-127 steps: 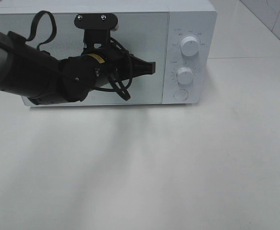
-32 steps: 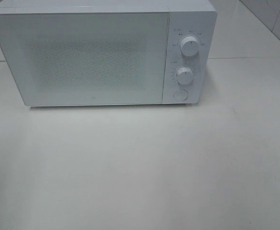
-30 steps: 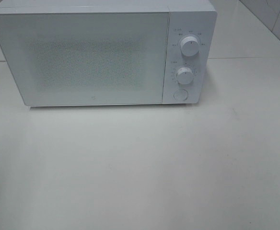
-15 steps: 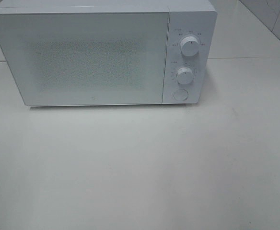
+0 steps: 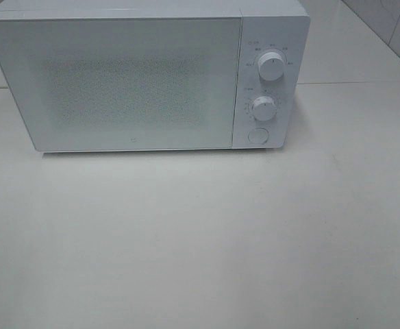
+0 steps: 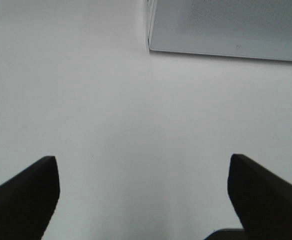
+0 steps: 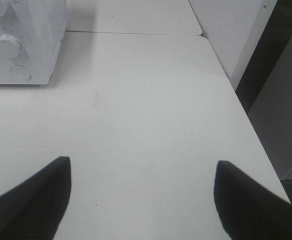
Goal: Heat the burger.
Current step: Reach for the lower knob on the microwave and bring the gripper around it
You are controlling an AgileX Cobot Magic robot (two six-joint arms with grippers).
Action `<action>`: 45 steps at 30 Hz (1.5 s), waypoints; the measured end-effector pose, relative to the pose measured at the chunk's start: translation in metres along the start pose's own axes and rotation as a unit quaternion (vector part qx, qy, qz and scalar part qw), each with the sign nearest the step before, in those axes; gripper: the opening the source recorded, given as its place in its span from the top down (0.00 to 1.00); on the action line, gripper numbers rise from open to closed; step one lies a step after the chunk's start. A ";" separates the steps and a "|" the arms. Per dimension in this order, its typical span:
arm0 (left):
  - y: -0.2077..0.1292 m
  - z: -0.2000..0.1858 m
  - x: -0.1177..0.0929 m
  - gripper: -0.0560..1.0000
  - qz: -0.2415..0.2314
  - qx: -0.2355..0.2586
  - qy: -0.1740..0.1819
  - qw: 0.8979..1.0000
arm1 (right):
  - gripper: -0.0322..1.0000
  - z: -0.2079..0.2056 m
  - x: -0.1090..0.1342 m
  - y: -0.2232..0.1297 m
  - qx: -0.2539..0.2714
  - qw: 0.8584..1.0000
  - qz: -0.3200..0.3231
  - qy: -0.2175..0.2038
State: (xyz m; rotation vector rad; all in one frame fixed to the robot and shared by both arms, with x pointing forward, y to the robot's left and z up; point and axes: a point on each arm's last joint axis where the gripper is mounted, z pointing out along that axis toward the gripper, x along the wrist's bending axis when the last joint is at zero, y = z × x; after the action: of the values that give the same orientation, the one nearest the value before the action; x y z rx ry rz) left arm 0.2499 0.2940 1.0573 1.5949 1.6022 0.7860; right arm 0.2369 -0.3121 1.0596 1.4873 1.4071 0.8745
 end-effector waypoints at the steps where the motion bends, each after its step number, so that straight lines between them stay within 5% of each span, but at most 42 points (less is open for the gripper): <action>1: -0.002 -0.003 0.000 0.16 0.001 -0.009 0.000 1.000 | 0.25 0.000 0.000 0.000 0.000 1.000 0.000 0.000; 8: -0.011 -0.017 -0.001 0.16 0.005 -0.062 -0.003 0.998 | 0.25 0.000 0.000 0.000 0.000 1.000 0.000 0.000; 45: -0.011 -0.017 -0.001 0.16 0.005 -0.062 -0.003 0.998 | 0.25 0.000 0.000 0.000 0.000 1.000 0.000 0.000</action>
State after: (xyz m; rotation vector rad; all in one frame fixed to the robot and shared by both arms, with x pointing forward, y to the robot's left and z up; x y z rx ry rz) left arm 0.2301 0.2937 1.0575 1.5165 1.5128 0.8669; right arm 0.2369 -0.3121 1.0596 1.4865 1.4078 0.8739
